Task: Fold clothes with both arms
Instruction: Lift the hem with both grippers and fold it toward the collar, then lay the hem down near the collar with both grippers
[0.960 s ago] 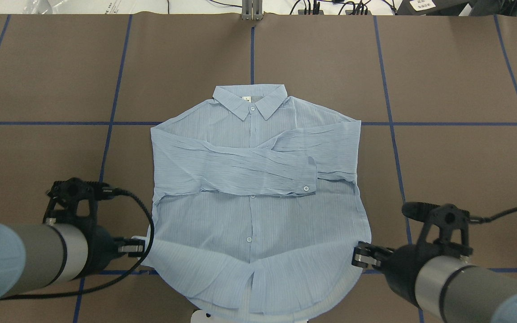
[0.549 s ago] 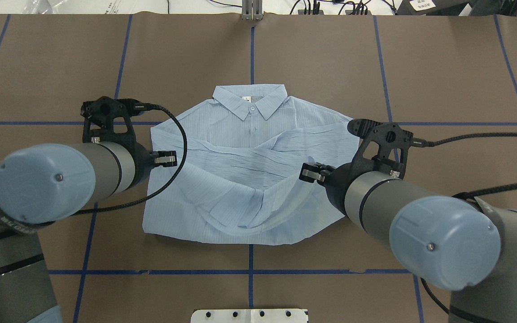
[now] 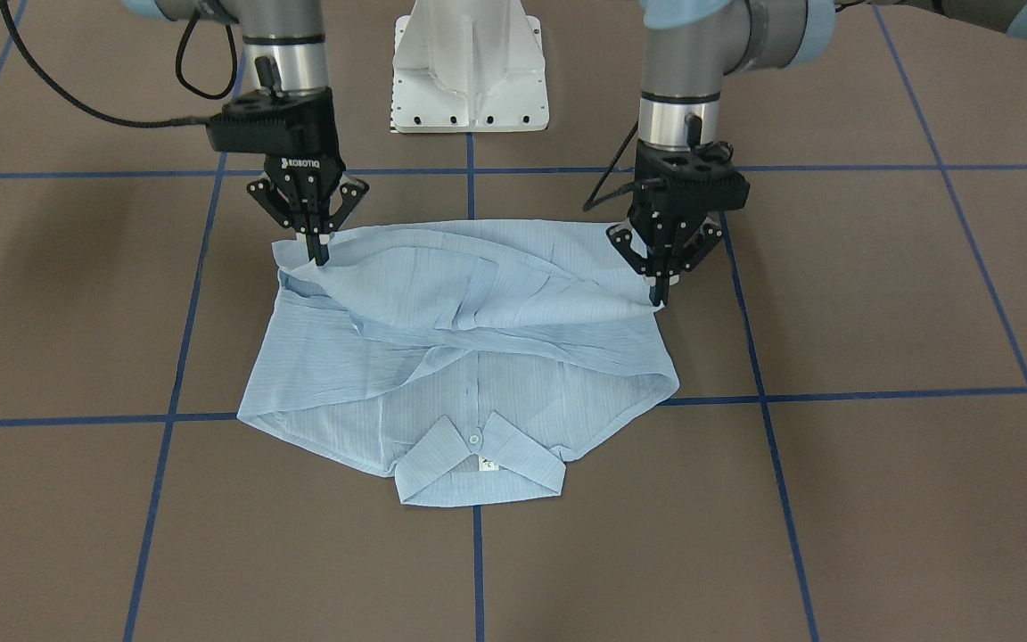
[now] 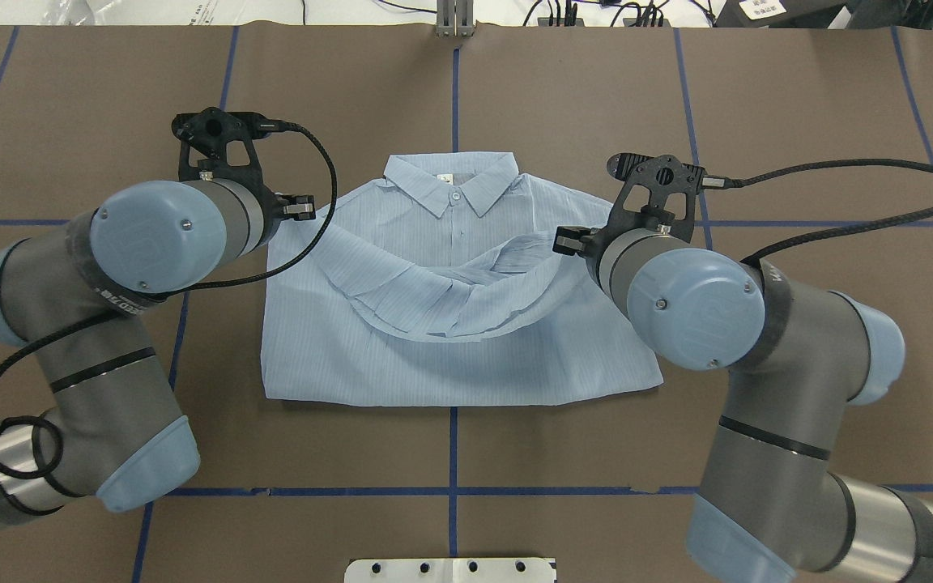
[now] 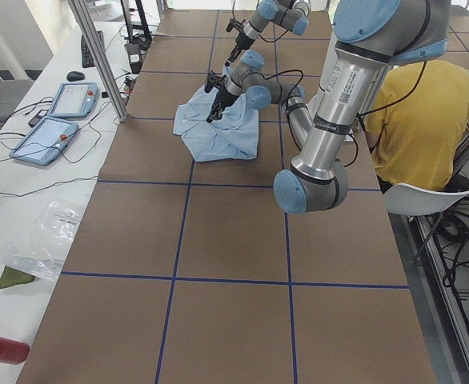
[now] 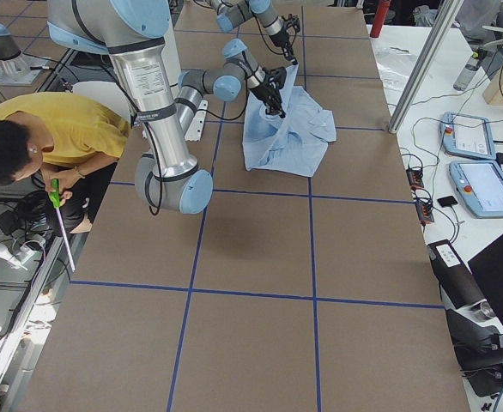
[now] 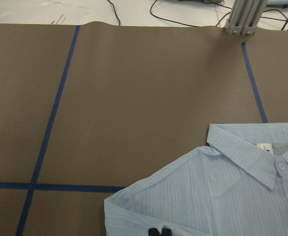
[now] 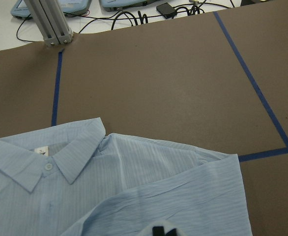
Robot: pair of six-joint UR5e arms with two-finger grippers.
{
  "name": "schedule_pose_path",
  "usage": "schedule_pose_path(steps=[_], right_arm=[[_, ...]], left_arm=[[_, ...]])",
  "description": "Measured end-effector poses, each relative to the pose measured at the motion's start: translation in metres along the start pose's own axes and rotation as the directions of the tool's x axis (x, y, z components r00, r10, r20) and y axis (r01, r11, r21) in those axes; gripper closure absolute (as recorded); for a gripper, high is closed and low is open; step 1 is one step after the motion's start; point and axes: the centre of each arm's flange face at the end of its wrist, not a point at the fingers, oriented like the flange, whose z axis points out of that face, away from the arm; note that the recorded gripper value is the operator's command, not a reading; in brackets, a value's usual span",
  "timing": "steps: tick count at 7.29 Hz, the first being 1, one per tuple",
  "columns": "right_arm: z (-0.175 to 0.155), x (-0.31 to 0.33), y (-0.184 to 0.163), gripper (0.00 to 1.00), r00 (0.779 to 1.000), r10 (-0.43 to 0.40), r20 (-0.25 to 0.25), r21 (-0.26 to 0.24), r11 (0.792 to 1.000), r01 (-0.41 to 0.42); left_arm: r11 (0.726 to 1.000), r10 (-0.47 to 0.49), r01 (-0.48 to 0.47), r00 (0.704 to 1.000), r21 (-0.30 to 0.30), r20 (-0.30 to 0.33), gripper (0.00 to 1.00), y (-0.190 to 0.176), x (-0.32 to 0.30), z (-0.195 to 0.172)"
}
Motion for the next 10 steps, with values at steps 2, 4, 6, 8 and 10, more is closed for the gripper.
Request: schedule_pose_path(steps=[2, 4, 6, 8, 10], right_arm=[[0.060, 0.015, -0.001, 1.00, 0.998, -0.030, -0.059, -0.021, 0.999, 0.028], [0.093, 0.035, -0.016, 1.00, 0.993, -0.080, -0.090, -0.060, 0.995, 0.075], [0.102, 0.050, -0.038, 1.00, 0.990, -0.107, -0.094, -0.091, 0.991, 0.099], [0.111, 0.062, -0.046, 1.00, 0.986, -0.129, -0.106, -0.114, 0.987, 0.116], [0.130, 0.069, -0.046, 1.00, 0.986, -0.129, -0.101, -0.112, 0.987, 0.117]], left_arm=[[1.000, 0.026, -0.026, 0.999, 0.012, 0.038, 1.00, 0.011, -0.014, 0.061], [0.985, 0.167, -0.167, 0.986, 0.034, 0.019, 1.00, 0.004, -0.025, 0.084], [0.971, 0.236, -0.237, 0.972, 0.043, 0.014, 1.00, -0.005, -0.034, 0.092], [0.963, 0.267, -0.267, 0.964, 0.029, -0.014, 1.00, -0.008, -0.036, 0.093], [0.961, 0.275, -0.274, 0.961, 0.022, -0.023, 1.00, -0.007, -0.036, 0.093]])
